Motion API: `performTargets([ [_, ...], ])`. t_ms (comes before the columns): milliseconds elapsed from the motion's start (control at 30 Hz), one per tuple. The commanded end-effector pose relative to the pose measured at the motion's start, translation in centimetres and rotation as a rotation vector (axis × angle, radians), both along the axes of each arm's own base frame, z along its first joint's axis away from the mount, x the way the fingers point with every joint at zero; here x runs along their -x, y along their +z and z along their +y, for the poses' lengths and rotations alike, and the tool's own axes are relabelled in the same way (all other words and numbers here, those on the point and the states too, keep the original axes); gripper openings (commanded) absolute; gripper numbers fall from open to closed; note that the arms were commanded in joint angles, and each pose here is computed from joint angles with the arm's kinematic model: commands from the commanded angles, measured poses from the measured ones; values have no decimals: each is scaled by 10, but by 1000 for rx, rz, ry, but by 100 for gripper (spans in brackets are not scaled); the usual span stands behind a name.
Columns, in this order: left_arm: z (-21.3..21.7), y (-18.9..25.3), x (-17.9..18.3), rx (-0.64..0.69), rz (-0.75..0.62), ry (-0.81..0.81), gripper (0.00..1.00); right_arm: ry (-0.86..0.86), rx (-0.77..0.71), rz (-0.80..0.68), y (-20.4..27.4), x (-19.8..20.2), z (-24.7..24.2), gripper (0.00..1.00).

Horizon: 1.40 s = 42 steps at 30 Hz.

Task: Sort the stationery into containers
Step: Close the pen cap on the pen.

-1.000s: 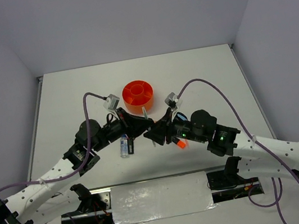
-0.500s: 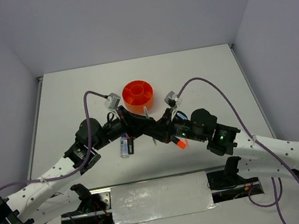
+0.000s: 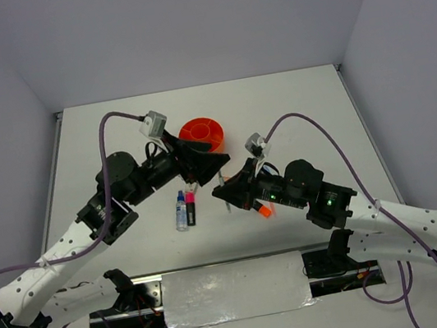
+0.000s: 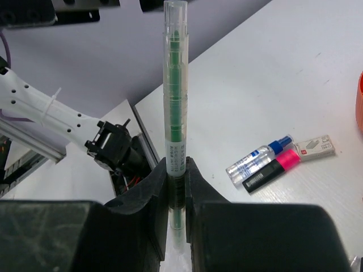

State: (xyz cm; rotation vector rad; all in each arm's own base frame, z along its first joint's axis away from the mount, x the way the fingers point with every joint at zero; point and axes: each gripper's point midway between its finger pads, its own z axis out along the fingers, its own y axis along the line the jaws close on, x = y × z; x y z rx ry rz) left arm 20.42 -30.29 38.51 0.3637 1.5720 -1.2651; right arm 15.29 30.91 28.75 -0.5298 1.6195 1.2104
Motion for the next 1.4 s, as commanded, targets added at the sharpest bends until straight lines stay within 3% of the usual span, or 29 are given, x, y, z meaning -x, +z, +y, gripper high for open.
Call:
performTargets([
  [0, 1, 3, -14, -55, -12, 58, 91, 18, -33, -28, 16, 5, -2, 0],
  [133, -1, 2, -13, -62, -8, 39, 72, 5, -31, -32, 18, 4, -6, 0],
  [333, -2, -7, -12, -77, 1, 28, 57, -6, -24, -35, 19, 3, -9, 0],
  [533, -6, -15, -8, -83, 11, -6, 54, -1, -14, -29, 17, 3, -5, 0],
  [633, -7, -18, -8, -91, 15, -15, 38, 1, -18, -27, 18, 2, -4, 0],
  [767, -8, -20, -9, -98, 17, -15, 24, 2, -12, -24, 19, 1, -1, 0],
  [900, -10, -22, -8, -100, 20, -26, 0, -16, -11, -23, 22, -3, -2, 0],
  [1000, -11, -27, -7, -100, 25, -36, 0, -49, -19, -36, 33, -9, -3, 0],
  [1233, -18, -52, 1, -123, 60, -86, 0, -94, -78, -206, 125, -28, -10, 0],
  [1367, -22, -69, 9, -167, 86, -88, 0, -90, -89, -238, 153, -48, -12, 0],
])
